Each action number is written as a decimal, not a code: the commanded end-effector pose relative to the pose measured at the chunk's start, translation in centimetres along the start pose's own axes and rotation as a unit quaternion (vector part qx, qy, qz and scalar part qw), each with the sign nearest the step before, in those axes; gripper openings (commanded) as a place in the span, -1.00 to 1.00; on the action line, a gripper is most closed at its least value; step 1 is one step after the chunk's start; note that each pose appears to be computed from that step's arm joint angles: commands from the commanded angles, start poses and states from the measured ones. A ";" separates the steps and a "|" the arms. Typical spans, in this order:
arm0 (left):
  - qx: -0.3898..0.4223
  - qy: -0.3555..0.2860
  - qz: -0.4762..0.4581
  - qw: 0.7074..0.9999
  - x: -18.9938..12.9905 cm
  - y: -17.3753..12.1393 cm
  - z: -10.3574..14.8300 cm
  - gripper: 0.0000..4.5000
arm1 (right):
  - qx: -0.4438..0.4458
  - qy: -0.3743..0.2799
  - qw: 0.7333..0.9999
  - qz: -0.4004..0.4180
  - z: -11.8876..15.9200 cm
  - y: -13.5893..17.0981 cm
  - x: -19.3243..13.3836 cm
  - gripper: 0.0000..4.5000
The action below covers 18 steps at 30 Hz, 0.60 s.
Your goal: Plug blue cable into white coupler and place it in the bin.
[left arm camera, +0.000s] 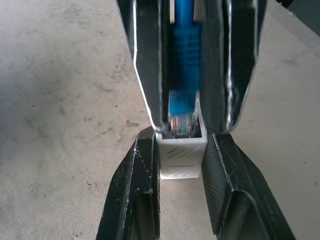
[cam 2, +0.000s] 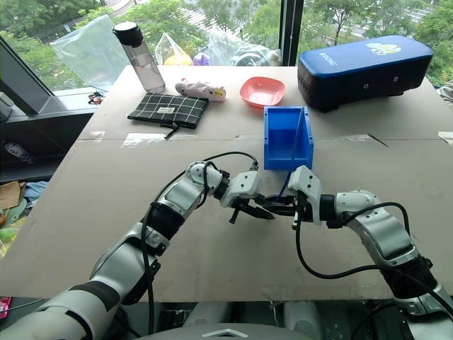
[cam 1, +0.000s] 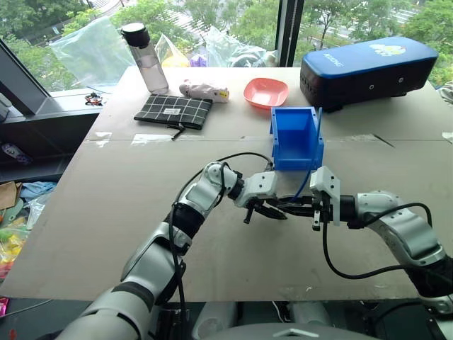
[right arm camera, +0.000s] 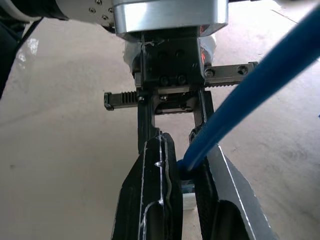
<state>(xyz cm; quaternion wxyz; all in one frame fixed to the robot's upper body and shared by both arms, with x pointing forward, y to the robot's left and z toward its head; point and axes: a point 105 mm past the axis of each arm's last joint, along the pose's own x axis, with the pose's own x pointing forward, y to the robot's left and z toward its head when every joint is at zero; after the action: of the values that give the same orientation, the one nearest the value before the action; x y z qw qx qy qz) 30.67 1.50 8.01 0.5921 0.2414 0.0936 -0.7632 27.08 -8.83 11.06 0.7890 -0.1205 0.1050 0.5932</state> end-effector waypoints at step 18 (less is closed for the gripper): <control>0.016 -0.011 0.003 1.000 0.0 -0.2 1.1 -0.76 | -0.020 0.091 0.995 0.039 -2.8 0.2 1.1 -1.00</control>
<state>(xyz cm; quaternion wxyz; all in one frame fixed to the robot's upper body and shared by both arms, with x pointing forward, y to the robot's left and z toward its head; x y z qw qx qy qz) 30.65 1.56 7.87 0.5949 0.2490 0.0954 -0.7583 27.41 -8.20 10.47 0.7466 -0.2050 0.1189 0.6216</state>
